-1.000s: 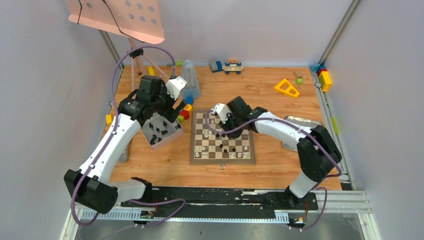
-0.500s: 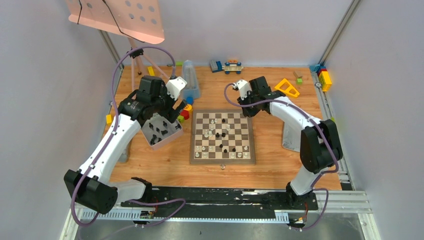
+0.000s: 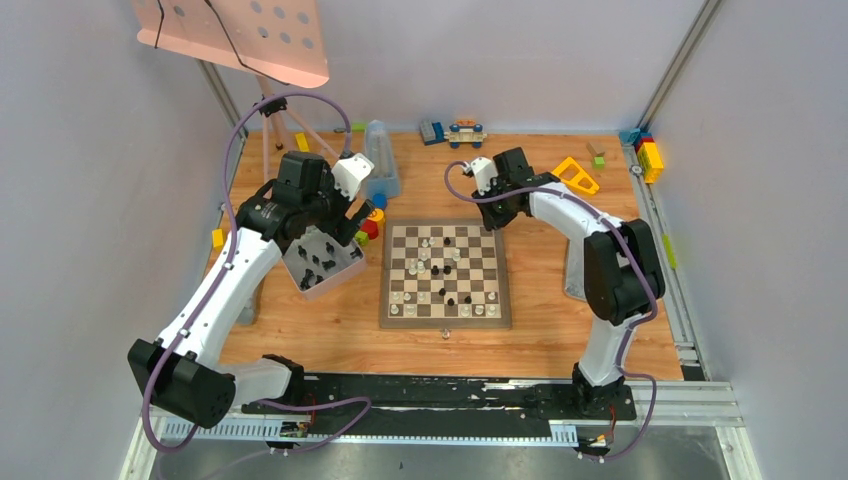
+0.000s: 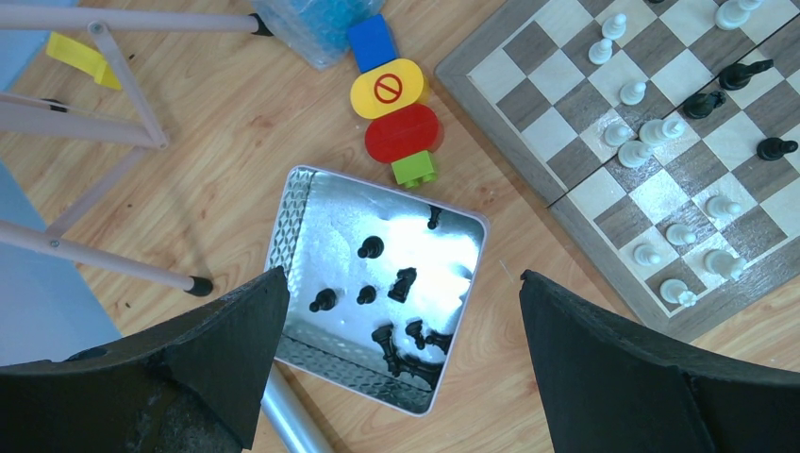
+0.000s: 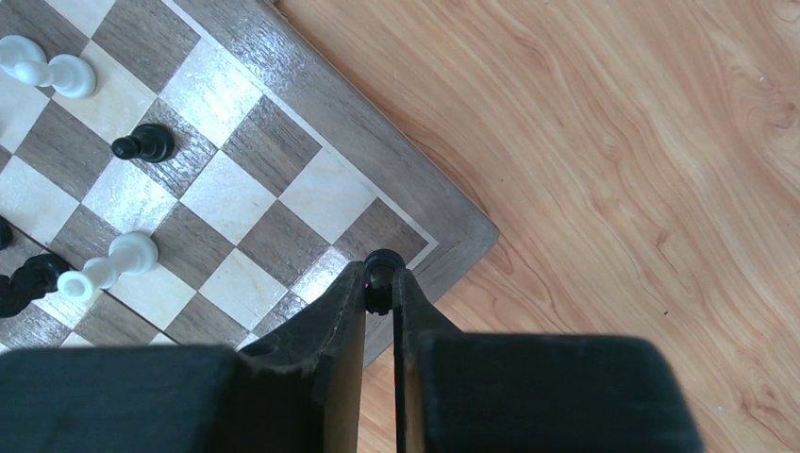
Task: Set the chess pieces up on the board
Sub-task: Place the chess piece on the chessboard, then pick up the chess piece from the chessboard.
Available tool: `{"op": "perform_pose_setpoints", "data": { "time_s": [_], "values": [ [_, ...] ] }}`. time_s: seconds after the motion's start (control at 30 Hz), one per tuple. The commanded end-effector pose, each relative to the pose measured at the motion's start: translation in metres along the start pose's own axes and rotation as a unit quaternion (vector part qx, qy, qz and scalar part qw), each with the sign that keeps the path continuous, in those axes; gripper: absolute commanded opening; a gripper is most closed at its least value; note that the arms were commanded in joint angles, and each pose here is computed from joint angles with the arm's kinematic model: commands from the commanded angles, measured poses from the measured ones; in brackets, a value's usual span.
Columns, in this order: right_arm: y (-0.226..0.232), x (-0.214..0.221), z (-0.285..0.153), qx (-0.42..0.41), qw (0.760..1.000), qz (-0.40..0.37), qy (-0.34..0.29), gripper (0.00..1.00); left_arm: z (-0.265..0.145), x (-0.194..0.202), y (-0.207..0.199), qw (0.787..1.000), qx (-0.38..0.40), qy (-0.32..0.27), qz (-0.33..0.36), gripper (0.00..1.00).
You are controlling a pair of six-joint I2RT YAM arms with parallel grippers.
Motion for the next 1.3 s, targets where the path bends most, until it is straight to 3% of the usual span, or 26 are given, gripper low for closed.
{"op": "perform_pose_setpoints", "data": {
  "time_s": [0.0,0.27,0.43,0.57,0.97,1.27],
  "values": [
    [0.001,-0.013,0.004,-0.007,1.000,0.002,-0.015,0.04,-0.005,-0.010,0.008,1.000,-0.014,-0.022,0.004,1.00],
    [0.001,-0.008,0.011,-0.011,1.000,0.007,-0.004,0.13,-0.003,-0.009,0.007,1.000,-0.013,-0.021,0.004,1.00],
    [0.004,-0.014,0.004,-0.015,1.000,0.009,-0.016,0.39,-0.003,-0.008,0.006,1.000,-0.013,-0.020,0.005,1.00],
    [0.010,-0.029,-0.015,-0.025,0.999,0.007,-0.046,0.50,-0.005,-0.007,0.007,1.000,-0.016,-0.018,0.006,1.00],
    [0.062,-0.043,-0.020,-0.075,0.995,-0.032,-0.058,0.50,-0.010,-0.003,0.005,1.000,-0.026,-0.017,0.005,1.00],
    [0.096,-0.020,-0.029,-0.117,0.991,-0.054,-0.034,0.49,-0.017,-0.001,0.002,0.999,-0.026,-0.021,0.006,1.00]
  ]
}}
Point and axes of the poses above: each gripper's point midway between its finger pads, its own z axis out along the fingers, its own y axis along the line the jaws close on, x = y × z, the point moved 6 cm from there along -z, back along the fingers, and after that the axes turned 15 degrees about z, right-handed, at the moved point
